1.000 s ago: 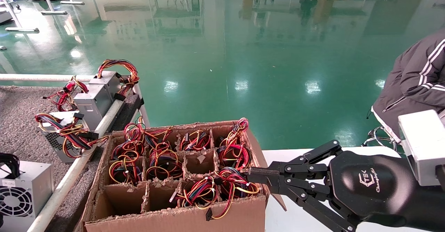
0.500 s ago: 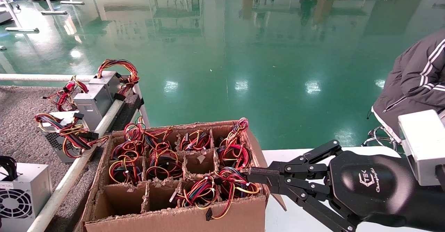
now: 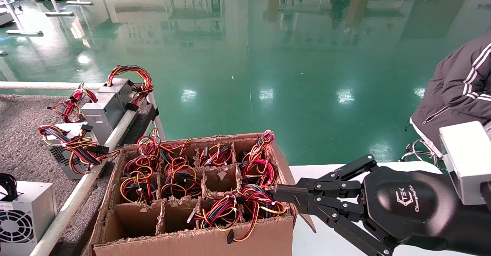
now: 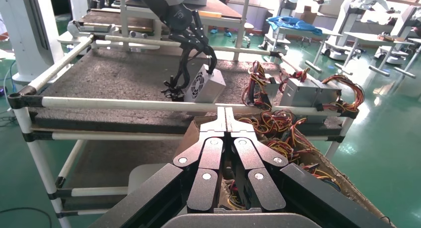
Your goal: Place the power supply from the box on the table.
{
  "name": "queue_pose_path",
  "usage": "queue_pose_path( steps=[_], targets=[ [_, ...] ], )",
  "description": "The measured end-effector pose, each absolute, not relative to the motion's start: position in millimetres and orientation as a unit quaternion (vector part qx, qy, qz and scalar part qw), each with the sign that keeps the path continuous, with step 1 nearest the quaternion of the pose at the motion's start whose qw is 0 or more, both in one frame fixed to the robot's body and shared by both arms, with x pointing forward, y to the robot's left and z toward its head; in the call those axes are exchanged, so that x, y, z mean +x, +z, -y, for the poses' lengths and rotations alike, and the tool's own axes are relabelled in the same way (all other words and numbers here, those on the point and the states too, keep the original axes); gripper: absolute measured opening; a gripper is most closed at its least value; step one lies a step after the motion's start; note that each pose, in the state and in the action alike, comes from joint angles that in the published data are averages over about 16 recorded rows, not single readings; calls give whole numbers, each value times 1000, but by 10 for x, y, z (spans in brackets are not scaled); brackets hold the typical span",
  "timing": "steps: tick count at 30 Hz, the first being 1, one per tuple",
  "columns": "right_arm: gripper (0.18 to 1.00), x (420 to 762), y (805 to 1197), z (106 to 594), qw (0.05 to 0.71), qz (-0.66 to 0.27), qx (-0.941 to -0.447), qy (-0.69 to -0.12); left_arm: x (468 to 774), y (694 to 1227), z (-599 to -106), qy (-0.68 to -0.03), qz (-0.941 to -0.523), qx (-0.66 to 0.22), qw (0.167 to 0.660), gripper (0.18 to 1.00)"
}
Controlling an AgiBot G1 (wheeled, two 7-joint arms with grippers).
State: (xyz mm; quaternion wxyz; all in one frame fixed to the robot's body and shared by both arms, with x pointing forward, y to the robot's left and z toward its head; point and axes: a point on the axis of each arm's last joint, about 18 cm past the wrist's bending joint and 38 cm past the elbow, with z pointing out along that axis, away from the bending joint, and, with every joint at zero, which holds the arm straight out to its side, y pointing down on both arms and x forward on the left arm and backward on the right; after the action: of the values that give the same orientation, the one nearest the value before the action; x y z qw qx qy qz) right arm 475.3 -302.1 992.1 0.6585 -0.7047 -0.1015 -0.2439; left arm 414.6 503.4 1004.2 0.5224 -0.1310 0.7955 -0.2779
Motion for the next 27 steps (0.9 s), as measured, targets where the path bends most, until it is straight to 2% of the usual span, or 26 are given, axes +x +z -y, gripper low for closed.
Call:
queue_pose_path(
  steps=[8,20,27],
  targets=[
    [193,4753,9921,3021,659,102,-705,-244,4142,10036,-5039,-280,-793,-130,525,214],
    [193,4753,9921,3021,659,102,-705,-244,4138,10029,-5042,-282,-790,-128,529,307],
    [193,4753,9921,3021,659,102,-705,-244,4131,10027,-5048,-282,-789,-128,531,456]
  ],
)
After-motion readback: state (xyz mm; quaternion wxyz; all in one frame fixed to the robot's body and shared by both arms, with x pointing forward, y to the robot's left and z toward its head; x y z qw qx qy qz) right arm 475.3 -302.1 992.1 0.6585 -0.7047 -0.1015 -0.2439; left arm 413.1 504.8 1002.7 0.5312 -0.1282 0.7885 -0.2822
